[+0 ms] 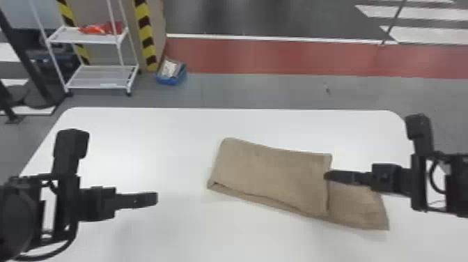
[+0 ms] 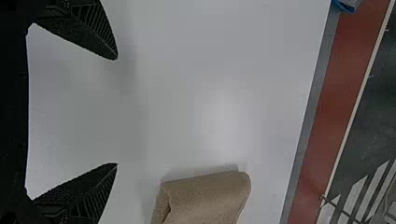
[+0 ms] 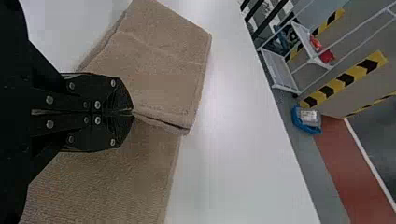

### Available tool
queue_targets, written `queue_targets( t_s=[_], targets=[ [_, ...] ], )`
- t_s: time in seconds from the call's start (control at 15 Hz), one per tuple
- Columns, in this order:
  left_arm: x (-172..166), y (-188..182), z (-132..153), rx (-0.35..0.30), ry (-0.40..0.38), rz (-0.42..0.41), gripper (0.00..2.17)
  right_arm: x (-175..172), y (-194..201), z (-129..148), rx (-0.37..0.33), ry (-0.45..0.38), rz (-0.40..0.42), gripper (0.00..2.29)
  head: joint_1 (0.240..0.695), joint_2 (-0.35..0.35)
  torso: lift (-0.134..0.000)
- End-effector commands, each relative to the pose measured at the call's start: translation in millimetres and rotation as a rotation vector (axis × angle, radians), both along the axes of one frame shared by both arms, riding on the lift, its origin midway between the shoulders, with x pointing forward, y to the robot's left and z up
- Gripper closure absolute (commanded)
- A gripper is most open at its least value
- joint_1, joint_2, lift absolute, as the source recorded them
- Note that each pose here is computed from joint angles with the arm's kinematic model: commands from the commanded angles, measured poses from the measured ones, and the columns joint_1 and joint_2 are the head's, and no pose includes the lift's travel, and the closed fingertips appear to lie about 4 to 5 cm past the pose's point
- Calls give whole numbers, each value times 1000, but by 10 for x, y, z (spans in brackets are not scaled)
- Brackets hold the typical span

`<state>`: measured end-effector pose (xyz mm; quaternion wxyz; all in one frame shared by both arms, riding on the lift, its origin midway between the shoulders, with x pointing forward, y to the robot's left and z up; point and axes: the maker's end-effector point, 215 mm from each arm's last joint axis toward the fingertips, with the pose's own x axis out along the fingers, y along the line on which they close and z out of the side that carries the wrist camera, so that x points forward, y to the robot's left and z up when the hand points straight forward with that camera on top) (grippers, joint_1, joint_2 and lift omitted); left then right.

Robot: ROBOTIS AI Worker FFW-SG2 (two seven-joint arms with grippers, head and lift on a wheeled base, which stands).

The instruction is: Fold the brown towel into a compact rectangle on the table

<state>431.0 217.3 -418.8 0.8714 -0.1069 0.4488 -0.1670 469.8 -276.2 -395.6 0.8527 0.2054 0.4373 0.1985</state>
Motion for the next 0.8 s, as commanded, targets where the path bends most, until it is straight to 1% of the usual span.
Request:
queue_targets(
  t_s=[0.0, 0.2, 0.27, 0.33, 0.4, 0.47, 0.53, 0.6, 0.73],
  targets=[
    [-4, -22, -10, 3, 5, -5, 66, -81, -31, -147, 17, 42, -11, 1183, 695, -72, -124],
    [10, -44, -4, 6, 3, -9, 66, -36, -43, -57, 22, 21, -12, 1183, 695, -80, -124],
    [20, -56, 4, 10, 1, -14, 66, -23, -8, 25, 23, 0, -4, 1187, 695, -81, -124],
    [42, -65, 22, 11, -4, -15, 66, -23, 41, 195, 31, -44, 11, 1183, 695, -83, -124],
    [69, -67, 35, 12, -7, -15, 66, -45, 21, 425, 42, -104, 12, 1183, 695, -83, -124],
    [73, -78, 38, 14, -7, -17, 66, -106, -4, 518, 51, -129, 11, 1183, 695, -81, -124],
    [89, -89, 48, 17, -10, -20, 66, -239, -59, 510, 56, -130, 4, 1183, 695, -79, -124],
    [84, -113, 27, 16, -5, -25, 66, -365, -120, 434, 67, -112, -8, 1183, 695, -80, -124],
    [94, -169, 13, 19, -1, -38, 66, -547, -219, 205, 71, -57, -31, 1183, 695, -99, -124]
  ],
)
